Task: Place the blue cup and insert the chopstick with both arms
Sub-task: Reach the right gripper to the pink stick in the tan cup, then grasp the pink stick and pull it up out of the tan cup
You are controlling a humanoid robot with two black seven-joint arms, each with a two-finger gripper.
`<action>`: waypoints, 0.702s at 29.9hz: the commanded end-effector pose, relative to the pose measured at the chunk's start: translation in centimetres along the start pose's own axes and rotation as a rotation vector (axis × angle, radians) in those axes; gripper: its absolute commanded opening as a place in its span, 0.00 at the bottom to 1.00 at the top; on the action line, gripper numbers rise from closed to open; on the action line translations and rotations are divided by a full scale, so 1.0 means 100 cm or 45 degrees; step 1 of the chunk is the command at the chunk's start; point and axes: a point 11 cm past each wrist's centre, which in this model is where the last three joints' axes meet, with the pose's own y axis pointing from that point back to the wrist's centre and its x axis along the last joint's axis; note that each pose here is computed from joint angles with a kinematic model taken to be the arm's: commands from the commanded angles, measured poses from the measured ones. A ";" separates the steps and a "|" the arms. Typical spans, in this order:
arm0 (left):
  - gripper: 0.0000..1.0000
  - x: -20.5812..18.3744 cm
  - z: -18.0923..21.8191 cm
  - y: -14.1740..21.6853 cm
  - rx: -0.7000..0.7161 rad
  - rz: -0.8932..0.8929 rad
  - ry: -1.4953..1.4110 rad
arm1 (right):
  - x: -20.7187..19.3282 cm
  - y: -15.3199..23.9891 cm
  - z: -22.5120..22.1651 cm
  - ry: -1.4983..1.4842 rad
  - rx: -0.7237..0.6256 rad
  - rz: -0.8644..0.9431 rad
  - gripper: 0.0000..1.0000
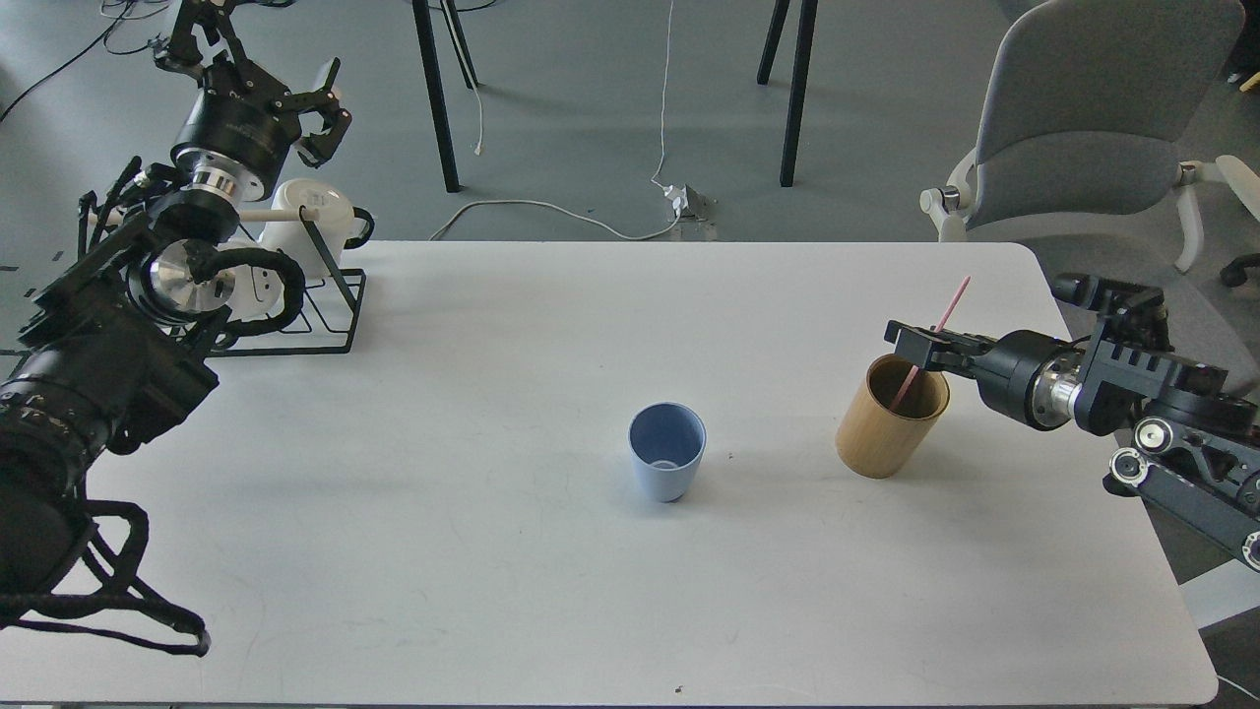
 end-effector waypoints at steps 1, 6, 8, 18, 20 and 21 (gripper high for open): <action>0.99 0.000 0.005 -0.001 -0.021 0.004 0.012 | 0.002 0.002 0.002 0.039 -0.008 0.003 0.04; 0.99 0.001 0.010 -0.002 -0.044 0.007 0.028 | 0.008 0.010 0.009 0.080 -0.028 0.015 0.00; 0.99 0.001 0.011 -0.001 -0.046 0.009 0.025 | 0.011 0.012 0.003 0.090 -0.007 0.021 0.00; 0.99 0.016 0.033 0.003 -0.089 0.043 0.005 | 0.097 0.051 -0.026 0.259 0.063 0.189 0.00; 0.99 0.017 0.034 0.004 -0.090 0.045 0.002 | 0.120 0.063 -0.036 0.304 0.077 0.216 0.00; 0.99 0.016 0.034 0.003 -0.091 0.044 0.002 | 0.130 0.068 -0.041 0.316 0.083 0.223 0.00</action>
